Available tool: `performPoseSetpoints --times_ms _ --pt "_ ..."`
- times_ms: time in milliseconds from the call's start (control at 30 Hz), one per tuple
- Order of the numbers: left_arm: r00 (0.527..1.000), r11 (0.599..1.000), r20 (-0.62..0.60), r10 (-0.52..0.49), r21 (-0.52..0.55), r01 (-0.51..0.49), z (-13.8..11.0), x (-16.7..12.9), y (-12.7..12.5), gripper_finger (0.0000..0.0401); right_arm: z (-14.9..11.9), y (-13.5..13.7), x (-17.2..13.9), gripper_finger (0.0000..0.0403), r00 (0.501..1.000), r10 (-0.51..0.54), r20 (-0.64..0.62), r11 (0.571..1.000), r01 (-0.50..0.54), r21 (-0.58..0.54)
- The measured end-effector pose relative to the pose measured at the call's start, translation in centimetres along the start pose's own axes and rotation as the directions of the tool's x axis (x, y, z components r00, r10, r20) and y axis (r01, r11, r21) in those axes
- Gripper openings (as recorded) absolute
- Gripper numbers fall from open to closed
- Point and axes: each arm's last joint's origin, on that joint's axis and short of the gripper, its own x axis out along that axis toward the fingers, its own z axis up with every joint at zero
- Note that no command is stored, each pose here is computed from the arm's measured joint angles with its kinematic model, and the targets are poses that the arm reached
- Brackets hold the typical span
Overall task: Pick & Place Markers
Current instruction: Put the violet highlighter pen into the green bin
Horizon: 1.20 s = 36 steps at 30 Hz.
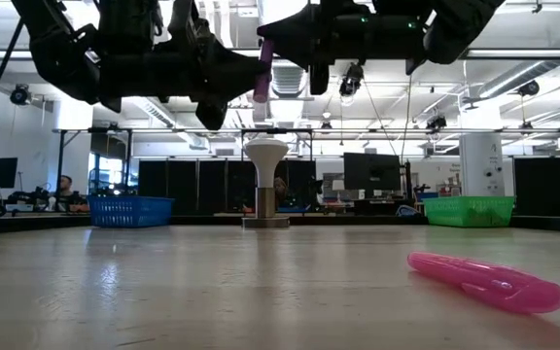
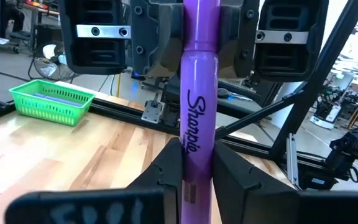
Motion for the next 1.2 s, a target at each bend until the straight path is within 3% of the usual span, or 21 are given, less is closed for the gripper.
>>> performPoseSetpoints --times_ms 333,433,533,633,800,867,1000,1200 --pt "0.997 0.998 -0.03 0.066 -0.017 -0.066 -0.4 -0.2 0.6 0.0121 2.4 -0.9 -2.4 0.0062 0.992 -0.082 -0.092 0.996 0.079 -0.042" --pt "0.995 0.997 -0.053 0.082 0.001 -0.082 -0.5 -0.3 0.9 0.0126 3.9 -1.6 -4.4 0.0064 0.974 -0.172 -0.147 0.984 0.162 -0.079" --pt "0.993 0.996 -0.076 0.091 0.013 -0.09 -0.7 -0.3 1.1 0.0126 5.5 -2.7 -7.1 0.0065 0.925 -0.318 -0.21 0.947 0.298 -0.119" --pt "0.991 0.995 -0.092 0.094 0.034 -0.091 -0.9 -0.4 1.2 0.0127 6.4 -4.3 -10.2 0.0066 0.815 -0.508 -0.278 0.861 0.484 -0.155" --pt "0.991 0.994 -0.096 0.092 0.063 -0.086 -0.9 -0.4 1.2 0.0127 6.9 -8.0 -15.4 0.0066 0.538 -0.743 -0.397 0.641 0.743 -0.193" --pt "0.991 0.993 -0.095 0.093 0.078 -0.086 -0.9 -0.4 1.2 0.0127 6.8 -9.7 -17.1 0.0067 0.431 -0.786 -0.443 0.554 0.81 -0.195" --pt "0.993 0.993 -0.079 0.091 0.087 -0.084 -0.4 -0.5 1.1 0.0128 6.4 -12.9 -19.5 0.0067 0.265 -0.83 -0.491 0.408 0.889 -0.209" --pt "0.994 0.99 -0.062 0.094 0.107 -0.087 -0.1 -2.2 0.8 0.0128 5.3 -16.7 -21.2 0.0067 0.078 -0.849 -0.523 0.237 0.941 -0.243"
